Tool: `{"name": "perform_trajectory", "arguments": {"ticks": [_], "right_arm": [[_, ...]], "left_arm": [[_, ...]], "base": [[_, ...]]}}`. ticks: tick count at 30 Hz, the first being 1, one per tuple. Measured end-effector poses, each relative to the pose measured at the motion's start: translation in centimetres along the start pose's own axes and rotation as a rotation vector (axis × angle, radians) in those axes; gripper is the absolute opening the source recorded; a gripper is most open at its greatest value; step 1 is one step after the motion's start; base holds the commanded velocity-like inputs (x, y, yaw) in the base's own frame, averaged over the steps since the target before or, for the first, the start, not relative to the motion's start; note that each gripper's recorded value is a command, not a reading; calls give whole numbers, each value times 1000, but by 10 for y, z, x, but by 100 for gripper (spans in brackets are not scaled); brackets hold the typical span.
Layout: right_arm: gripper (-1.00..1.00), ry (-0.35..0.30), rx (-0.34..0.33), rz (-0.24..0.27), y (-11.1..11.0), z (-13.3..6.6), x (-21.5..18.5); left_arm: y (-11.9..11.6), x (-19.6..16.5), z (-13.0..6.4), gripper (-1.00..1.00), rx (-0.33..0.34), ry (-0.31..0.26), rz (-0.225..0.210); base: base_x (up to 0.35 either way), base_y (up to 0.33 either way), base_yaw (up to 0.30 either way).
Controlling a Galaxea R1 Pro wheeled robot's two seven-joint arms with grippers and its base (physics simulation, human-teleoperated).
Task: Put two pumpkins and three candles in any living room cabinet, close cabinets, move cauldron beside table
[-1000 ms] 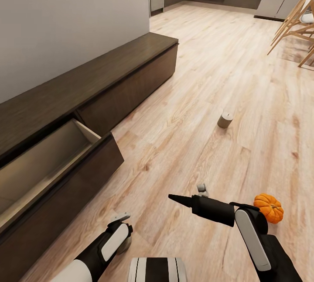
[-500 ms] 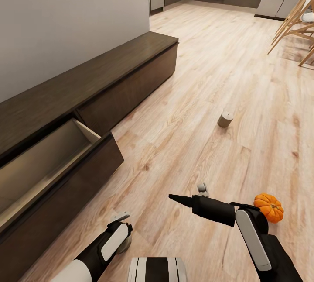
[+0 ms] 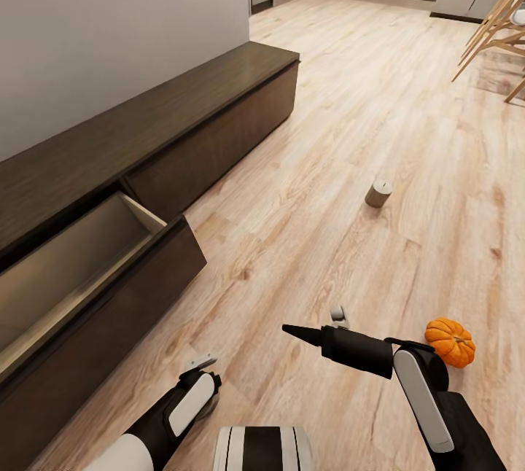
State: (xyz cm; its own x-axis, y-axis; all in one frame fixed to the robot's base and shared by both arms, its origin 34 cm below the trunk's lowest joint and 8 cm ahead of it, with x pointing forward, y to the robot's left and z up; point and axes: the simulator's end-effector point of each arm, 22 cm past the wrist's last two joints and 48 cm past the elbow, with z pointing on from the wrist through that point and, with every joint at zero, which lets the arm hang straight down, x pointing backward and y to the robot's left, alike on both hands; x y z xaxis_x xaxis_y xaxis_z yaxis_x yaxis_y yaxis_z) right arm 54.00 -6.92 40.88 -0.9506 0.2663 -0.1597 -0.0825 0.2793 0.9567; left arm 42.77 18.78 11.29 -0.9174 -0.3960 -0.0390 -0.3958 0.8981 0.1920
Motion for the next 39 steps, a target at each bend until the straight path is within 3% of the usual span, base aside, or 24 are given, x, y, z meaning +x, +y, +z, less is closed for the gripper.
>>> {"name": "perform_trajectory", "arguments": {"ticks": [27, 28, 39], "right_arm": [[100, 5, 4, 19, -9, 2, 3], [100, 5, 4, 19, -9, 2, 3], [100, 5, 4, 19, -9, 2, 3]], "left_arm": [[0, 5, 7, 100, -3, 12, -1], [0, 5, 7, -100, -3, 12, -1], [1, 5, 7, -100, -4, 12, -2]], "base": [[0, 0, 0], [0, 0, 0], [0, 0, 0]]}}
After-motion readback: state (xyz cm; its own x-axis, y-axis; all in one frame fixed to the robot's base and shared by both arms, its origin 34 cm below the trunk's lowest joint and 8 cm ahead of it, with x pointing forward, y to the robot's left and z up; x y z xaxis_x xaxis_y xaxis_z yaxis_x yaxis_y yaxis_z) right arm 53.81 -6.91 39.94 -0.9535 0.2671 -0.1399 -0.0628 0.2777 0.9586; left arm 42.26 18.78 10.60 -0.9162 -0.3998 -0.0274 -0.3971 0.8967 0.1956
